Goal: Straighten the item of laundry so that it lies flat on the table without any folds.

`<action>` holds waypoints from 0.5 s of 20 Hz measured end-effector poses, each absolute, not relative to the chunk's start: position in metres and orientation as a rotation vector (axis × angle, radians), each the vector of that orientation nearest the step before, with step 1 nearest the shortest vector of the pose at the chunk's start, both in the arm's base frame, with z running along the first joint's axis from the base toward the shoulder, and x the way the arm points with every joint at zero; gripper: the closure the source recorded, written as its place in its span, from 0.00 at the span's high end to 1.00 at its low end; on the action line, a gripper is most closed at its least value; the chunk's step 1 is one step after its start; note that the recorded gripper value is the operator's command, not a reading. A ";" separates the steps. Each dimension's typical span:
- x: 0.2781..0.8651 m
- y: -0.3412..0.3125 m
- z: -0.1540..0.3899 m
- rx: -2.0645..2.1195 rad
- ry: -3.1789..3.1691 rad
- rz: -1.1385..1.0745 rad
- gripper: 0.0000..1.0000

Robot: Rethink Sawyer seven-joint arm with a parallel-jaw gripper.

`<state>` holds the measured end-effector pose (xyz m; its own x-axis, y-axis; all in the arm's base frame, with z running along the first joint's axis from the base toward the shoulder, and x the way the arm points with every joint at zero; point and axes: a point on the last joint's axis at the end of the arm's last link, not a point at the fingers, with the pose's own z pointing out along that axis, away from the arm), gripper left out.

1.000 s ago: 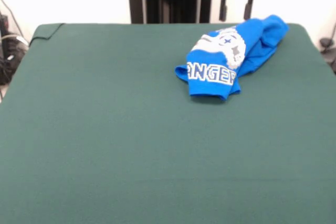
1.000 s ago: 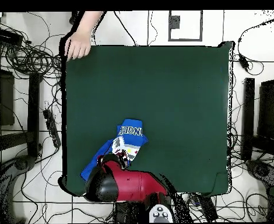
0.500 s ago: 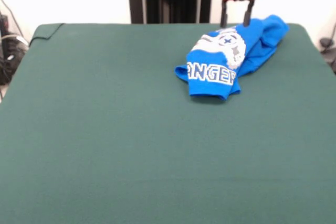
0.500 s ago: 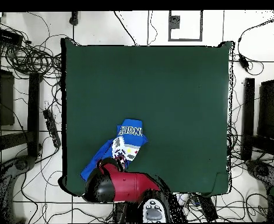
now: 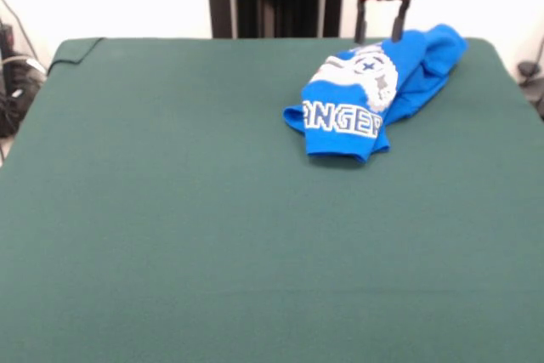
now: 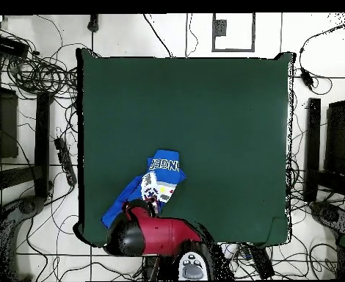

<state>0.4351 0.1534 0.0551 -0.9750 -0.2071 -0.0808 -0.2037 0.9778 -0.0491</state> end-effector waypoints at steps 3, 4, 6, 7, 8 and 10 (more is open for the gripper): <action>0.435 0.150 0.055 -0.309 3.040 -0.072 1.00; 0.435 0.149 0.056 -0.307 3.040 -0.076 1.00; 0.435 0.147 0.056 -0.302 3.040 -0.083 1.00; 0.435 0.146 0.057 -0.300 3.039 -0.085 1.00; 0.435 0.145 0.057 -0.299 3.038 -0.087 1.00; 0.436 0.145 0.059 -0.298 3.033 -0.088 1.00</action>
